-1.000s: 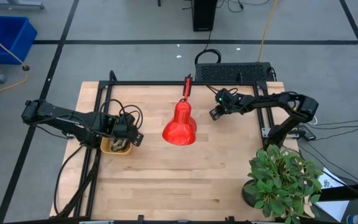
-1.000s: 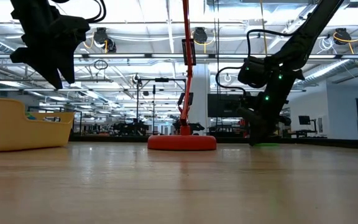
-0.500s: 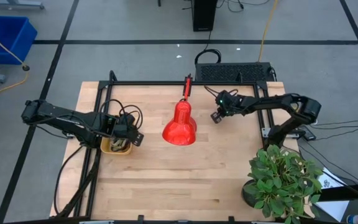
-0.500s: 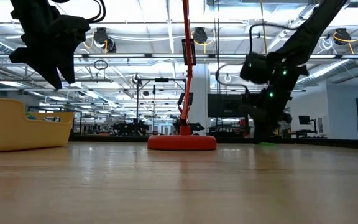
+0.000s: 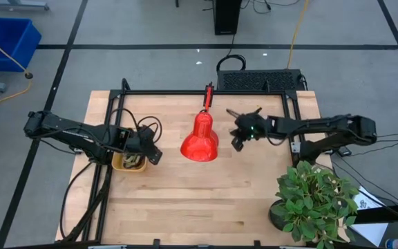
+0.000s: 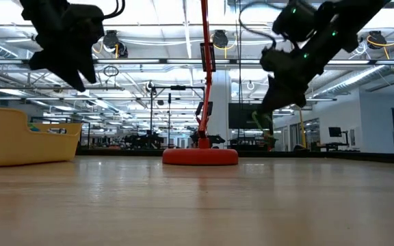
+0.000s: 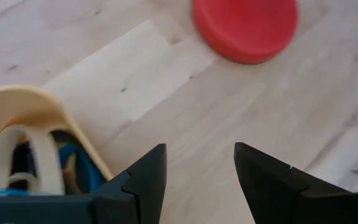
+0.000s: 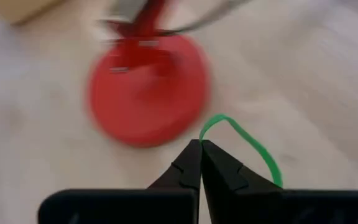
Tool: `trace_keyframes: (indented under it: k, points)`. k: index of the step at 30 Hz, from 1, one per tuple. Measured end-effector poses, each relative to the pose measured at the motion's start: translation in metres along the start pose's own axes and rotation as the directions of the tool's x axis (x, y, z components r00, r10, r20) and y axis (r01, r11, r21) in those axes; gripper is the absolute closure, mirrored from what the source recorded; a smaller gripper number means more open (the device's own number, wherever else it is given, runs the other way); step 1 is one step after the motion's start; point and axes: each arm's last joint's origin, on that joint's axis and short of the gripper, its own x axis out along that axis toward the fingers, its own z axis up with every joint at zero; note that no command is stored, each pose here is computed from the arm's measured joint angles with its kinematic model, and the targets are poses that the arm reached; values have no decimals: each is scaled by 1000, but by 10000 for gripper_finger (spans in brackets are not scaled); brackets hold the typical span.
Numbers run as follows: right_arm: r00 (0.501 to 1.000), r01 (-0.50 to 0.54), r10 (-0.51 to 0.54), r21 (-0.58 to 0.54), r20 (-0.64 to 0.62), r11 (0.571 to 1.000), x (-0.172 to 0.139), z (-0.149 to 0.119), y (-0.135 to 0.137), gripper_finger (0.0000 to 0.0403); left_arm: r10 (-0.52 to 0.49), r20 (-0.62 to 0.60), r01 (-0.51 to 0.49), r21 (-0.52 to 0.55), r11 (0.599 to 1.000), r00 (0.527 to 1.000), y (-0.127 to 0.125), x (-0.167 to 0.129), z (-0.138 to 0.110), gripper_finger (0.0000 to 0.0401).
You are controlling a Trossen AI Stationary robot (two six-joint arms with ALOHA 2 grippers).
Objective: Pick and place rubber bands into bin
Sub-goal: Put the green rubber band into the yellow bin
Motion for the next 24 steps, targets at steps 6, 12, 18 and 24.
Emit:
trace_keyframes:
  k: [6,12,18,24]
  points:
    - [991,-133,133,-71,-9,989,-7,-14,39,403,-55,2,55,-3,998,998,-4,0,2,205]
    - [963,-269,271,-121,-2,955,-9,-29,76,403,-61,-2,61,10,998,998,-6,-1,-1,205]
    - [905,-406,421,-179,58,896,-8,-39,110,403,-74,-10,75,52,996,997,-9,-2,-5,205]
    - [830,-509,538,-198,147,838,0,-44,134,403,-148,-3,147,141,979,989,-24,-1,-12,205]
